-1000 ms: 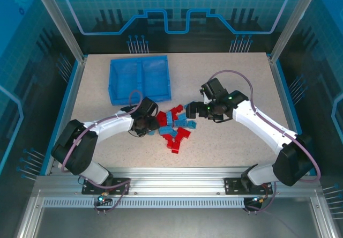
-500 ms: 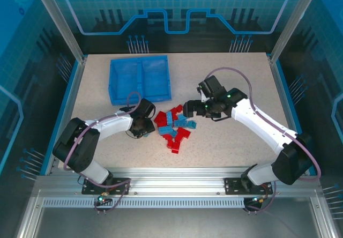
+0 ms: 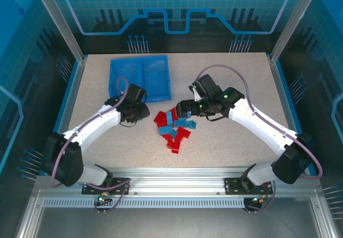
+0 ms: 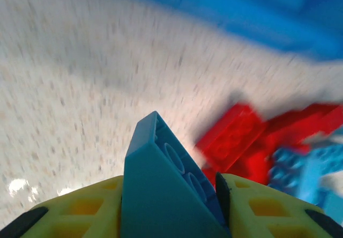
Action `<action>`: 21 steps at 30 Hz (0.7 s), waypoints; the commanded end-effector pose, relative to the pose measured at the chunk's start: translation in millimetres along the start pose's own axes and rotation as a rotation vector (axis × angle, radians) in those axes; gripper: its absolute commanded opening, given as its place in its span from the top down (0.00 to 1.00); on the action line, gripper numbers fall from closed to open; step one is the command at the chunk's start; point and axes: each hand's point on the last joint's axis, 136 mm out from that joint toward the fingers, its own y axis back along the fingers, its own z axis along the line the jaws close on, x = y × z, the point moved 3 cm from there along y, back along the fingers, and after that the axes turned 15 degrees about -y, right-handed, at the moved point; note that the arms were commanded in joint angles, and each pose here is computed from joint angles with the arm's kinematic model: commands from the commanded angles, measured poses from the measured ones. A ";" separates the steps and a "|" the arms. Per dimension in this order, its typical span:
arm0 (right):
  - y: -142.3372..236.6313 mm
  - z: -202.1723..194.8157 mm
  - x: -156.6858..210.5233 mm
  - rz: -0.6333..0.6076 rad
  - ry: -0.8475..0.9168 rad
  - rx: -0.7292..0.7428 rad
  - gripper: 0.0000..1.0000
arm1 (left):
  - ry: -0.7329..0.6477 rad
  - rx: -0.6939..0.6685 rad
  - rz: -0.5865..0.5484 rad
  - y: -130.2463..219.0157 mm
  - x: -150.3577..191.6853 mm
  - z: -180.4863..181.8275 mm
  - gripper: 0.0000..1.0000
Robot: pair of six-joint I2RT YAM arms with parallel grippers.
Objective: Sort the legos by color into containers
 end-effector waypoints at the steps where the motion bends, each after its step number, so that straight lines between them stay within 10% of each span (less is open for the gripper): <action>1: 9.3 6.8 -0.4 -0.017 0.020 -0.009 0.00 | -0.006 -0.054 -0.109 20.6 -49.1 21.4 0.66; 11: 16.5 -0.7 5.3 -0.032 -0.001 0.002 0.00 | 0.120 -0.170 -0.178 -40.7 -173.6 68.2 0.66; 21: 26.3 -11.8 9.5 -0.068 -0.016 0.027 0.00 | 0.187 -0.128 -0.110 -95.0 -205.5 72.3 0.44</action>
